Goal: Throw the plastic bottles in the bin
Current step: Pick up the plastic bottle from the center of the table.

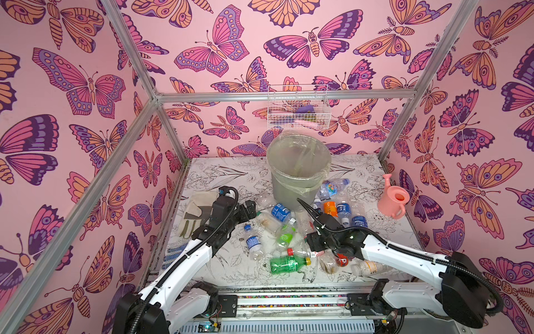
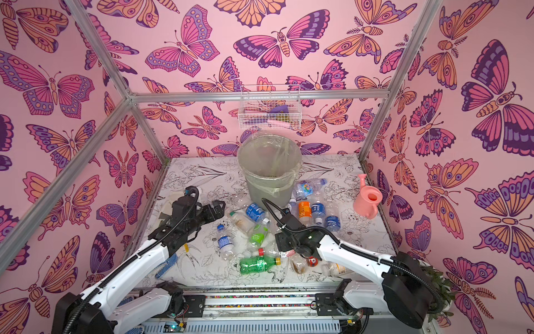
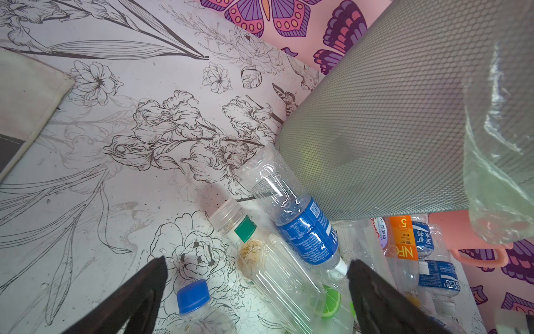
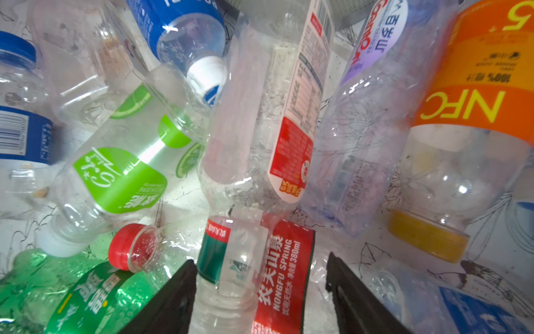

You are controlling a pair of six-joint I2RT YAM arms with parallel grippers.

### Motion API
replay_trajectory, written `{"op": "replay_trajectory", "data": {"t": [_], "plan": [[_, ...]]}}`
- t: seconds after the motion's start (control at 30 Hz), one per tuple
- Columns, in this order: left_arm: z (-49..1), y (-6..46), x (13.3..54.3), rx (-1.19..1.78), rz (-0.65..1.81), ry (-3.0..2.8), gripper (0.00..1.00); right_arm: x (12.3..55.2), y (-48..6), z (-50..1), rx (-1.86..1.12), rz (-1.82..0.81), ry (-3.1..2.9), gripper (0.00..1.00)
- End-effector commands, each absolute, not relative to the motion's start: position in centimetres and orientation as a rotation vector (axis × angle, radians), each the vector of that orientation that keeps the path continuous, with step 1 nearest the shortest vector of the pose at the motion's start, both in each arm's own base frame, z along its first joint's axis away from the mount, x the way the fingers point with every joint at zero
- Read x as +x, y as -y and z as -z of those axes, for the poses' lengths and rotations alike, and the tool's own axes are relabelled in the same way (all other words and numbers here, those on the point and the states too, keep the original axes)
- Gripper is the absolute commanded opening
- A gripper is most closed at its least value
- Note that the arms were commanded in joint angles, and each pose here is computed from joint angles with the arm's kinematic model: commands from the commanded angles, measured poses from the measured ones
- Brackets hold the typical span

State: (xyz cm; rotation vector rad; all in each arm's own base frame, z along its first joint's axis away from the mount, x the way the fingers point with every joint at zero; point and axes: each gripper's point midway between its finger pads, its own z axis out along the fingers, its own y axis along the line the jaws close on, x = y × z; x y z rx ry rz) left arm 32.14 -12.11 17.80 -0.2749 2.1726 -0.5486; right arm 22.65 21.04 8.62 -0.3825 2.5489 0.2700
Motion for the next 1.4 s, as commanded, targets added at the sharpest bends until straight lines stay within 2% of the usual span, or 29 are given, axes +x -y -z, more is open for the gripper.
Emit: {"op": "replay_trajectory", "data": {"t": [0.0,0.33,1.03,1.37], "plan": [[-17.0,11.8,31.4,-0.292,0.532,-2.201,1.00,23.1,-21.2,-9.6,-0.336,-0.212,-2.525,0.71],[-17.1,11.3,31.0,-0.306,0.518,-2.196,1.00,22.4,-22.7,-8.3,-0.331,-0.175,-2.557,0.66],[-17.3,10.5,30.3,-0.335,0.494,-2.182,1.00,22.3,-22.5,-6.3,-0.243,-0.017,-2.621,0.49],[-17.3,10.5,30.3,-0.334,0.492,-2.184,1.00,22.3,-21.5,-6.7,-0.203,0.026,-2.613,0.27]]}}
